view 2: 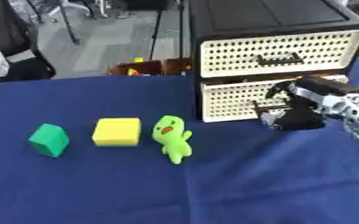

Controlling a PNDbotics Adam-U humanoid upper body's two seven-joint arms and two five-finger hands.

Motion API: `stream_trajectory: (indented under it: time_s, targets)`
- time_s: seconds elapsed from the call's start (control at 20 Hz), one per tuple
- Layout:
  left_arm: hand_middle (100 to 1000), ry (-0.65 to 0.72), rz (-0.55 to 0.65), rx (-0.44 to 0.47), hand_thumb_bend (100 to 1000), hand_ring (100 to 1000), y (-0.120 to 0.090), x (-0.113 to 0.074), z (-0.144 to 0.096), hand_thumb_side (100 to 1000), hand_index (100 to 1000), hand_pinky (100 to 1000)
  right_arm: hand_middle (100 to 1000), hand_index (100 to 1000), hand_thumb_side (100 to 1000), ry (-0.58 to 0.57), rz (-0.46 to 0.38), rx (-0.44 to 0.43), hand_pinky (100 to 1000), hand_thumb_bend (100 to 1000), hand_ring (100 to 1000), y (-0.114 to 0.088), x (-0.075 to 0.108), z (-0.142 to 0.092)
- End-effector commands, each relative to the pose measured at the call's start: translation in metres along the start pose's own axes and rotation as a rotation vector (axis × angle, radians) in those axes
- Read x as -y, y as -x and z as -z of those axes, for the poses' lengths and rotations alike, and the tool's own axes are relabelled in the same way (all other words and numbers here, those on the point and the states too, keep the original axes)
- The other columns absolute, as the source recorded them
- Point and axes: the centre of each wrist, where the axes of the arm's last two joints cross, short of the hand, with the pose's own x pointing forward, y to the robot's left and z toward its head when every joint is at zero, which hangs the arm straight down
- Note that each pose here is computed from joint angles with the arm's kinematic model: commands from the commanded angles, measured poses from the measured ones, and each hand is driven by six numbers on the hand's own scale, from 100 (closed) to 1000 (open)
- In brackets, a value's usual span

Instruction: Pick up objects from table and place into drawer.

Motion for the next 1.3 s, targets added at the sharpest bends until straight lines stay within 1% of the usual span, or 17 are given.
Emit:
stream_trajectory:
  time_s: [0.05,0.25,0.6,0.8,1.05,1.3]
  targets:
    - [660,-0.001,-0.003,0.024,315,642,-0.004,-0.001,0.006,925,899,545,174,882,692,0.019,-0.018,-0.028,100,223,182,0.007,0.008,0.003]
    - [660,-0.002,-0.007,0.021,313,642,-0.004,-0.001,0.006,925,900,545,178,895,680,0.004,-0.015,-0.040,100,239,187,0.011,0.005,0.012]
    - [657,-0.006,-0.016,0.019,307,641,-0.004,0.001,0.005,926,899,544,184,918,662,-0.015,-0.018,-0.089,100,252,196,0.023,-0.004,0.030]
    - [651,-0.004,-0.019,0.019,303,639,-0.005,0.001,0.005,927,898,543,189,912,659,-0.025,-0.024,-0.105,100,250,202,0.028,-0.008,0.036]
    - [645,-0.006,-0.024,0.017,297,638,-0.005,0.002,0.005,927,897,542,194,897,662,-0.045,-0.036,-0.147,100,248,209,0.036,-0.014,0.044]
    - [640,-0.006,-0.025,0.014,292,638,-0.005,0.002,0.005,927,896,542,190,852,666,-0.046,-0.029,-0.138,100,249,205,0.037,-0.013,0.044]
